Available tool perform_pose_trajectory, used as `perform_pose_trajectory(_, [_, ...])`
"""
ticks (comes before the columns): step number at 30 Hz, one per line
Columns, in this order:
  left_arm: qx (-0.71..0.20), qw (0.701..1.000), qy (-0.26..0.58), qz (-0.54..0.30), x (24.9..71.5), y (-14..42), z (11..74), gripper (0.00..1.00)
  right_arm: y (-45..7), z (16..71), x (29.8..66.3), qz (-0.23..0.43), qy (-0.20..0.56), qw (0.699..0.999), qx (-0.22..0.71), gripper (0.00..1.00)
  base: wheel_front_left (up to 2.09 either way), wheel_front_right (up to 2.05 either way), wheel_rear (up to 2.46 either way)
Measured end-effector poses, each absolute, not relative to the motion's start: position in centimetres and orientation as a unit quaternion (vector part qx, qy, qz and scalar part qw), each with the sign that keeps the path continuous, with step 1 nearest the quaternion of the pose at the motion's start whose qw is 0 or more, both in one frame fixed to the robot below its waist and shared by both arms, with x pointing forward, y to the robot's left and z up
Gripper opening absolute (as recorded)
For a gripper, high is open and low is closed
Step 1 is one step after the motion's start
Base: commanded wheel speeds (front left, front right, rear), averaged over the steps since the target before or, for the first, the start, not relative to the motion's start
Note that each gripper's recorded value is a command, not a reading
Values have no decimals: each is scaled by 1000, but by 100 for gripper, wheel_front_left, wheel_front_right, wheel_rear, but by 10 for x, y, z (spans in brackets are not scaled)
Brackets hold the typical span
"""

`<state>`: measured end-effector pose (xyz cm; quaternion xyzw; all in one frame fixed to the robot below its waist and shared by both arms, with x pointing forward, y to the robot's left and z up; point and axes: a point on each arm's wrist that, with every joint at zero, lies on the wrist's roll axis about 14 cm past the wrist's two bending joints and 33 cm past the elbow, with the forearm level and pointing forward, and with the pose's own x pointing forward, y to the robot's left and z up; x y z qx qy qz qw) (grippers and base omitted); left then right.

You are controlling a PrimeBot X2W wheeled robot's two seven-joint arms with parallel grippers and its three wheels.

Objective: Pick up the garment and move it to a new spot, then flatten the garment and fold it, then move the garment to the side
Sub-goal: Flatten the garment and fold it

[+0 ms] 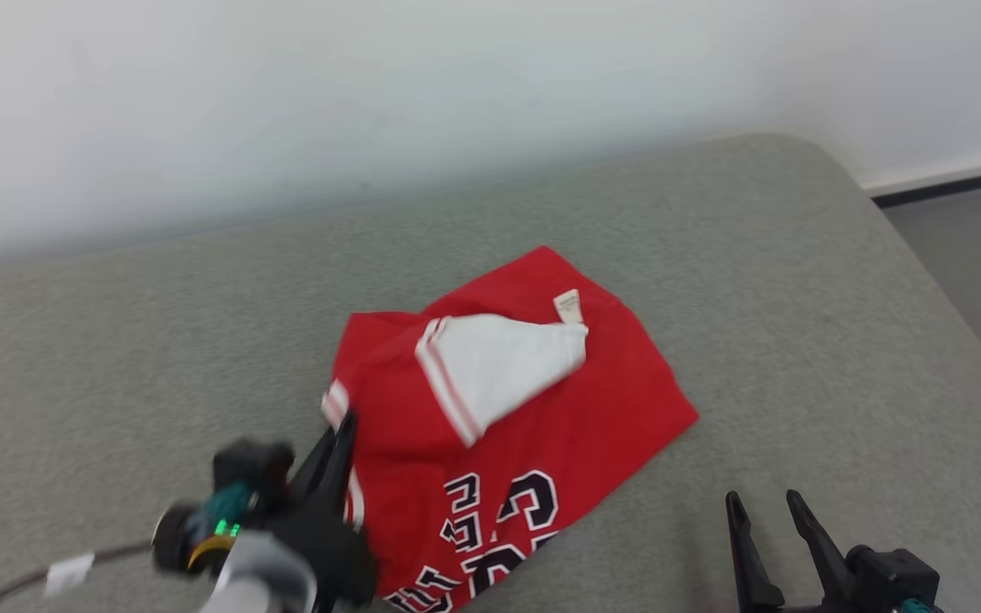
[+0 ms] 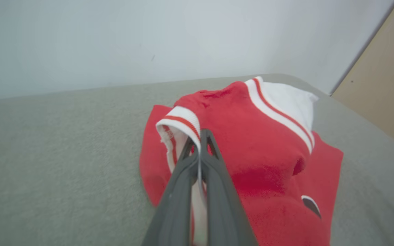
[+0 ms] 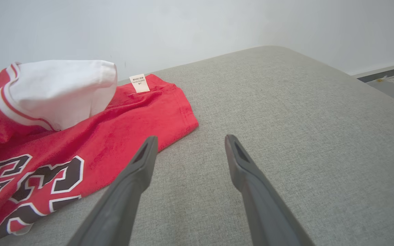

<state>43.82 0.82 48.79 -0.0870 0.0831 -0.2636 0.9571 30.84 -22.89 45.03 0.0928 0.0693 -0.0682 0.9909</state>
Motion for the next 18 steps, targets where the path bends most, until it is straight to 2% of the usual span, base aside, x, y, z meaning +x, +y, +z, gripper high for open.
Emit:
perform_pose_trajectory(2, [-85,961,92,-248,431,22,481,0,-226,450,310,-63,70,991,92,100,0,0,0])
perform_pose_trajectory(6, [-110,976,102,-158,401,79,471,0,-207,451,322,-28,74,993,88,100,0,0,0])
perform_pose_trajectory(15, [-132,985,100,-45,373,137,469,0,-170,456,342,35,75,993,86,100,0,0,0])
perform_pose_trajectory(16, [-136,985,103,-35,372,142,468,41,-168,456,343,39,75,993,86,100,0,0,0])
perform_pose_trajectory(17, [-134,984,110,-29,370,146,464,100,-166,457,344,42,75,993,86,100,0,0,0])
perform_pose_trajectory(18, [-133,984,114,-25,369,148,461,100,-164,457,344,45,75,992,86,100,0,0,0])
